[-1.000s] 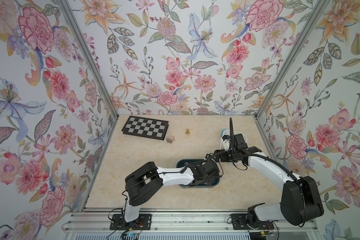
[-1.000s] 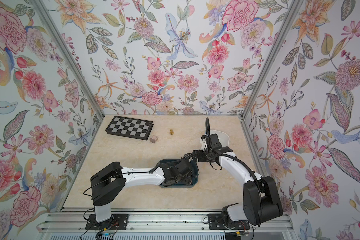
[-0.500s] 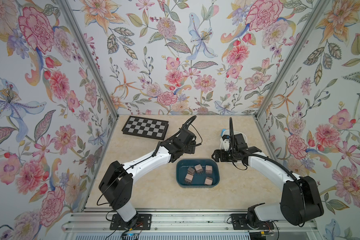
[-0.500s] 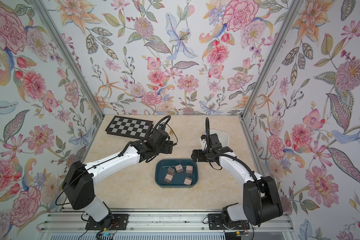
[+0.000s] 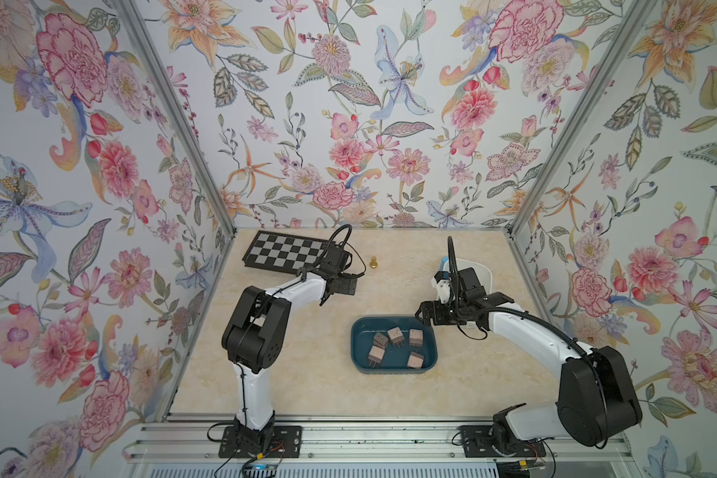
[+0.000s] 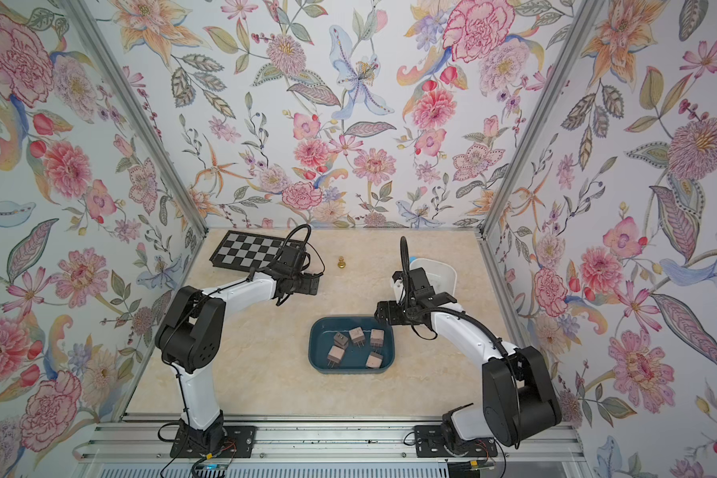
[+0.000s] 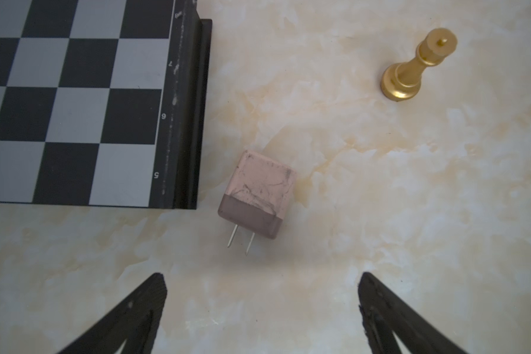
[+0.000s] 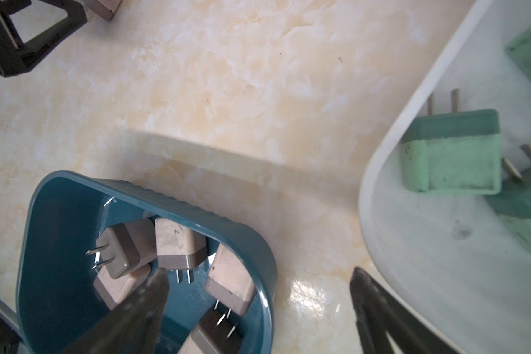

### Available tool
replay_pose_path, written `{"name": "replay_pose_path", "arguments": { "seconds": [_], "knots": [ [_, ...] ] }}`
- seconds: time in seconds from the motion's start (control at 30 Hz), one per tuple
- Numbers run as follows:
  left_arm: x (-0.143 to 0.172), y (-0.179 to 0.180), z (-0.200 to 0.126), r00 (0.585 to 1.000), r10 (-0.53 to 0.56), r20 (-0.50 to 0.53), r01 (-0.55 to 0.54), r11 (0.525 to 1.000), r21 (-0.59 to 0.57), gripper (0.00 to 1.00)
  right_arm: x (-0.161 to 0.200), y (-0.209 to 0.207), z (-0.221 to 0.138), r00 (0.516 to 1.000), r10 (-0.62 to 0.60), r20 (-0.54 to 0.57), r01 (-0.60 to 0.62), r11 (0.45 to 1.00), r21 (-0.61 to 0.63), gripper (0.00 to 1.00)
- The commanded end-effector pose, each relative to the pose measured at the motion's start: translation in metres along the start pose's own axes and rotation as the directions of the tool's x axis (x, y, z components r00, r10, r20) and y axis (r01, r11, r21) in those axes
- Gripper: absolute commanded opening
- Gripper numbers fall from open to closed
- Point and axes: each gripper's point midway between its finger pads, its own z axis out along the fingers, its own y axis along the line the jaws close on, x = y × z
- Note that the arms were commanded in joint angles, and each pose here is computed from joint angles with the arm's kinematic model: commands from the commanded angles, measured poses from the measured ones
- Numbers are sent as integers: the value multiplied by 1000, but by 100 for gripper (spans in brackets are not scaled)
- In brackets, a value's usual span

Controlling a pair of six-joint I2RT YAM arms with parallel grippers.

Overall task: Place the plugs by color into the storage box
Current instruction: Pick up the plug from the center of the board.

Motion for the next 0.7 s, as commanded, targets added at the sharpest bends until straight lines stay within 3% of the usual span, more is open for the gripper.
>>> {"name": "replay_pose_path", "arguments": {
  "seconds": [0.0,0.37,0.67],
  "knots": [
    [-24,0,9,998,20,65,-23,999,41,99,1,1,5,1000,9,-10,-9,1000,0,94],
    [-26,-11,36,997,33,63,-39,995,96,97,1,4,10,1000,5,-23,-5,1000,6,94],
    [-16,-16,43,998,31,51,-36,993,115,85,1,4,15,999,4,-33,-4,1000,11,94]
  ]
}}
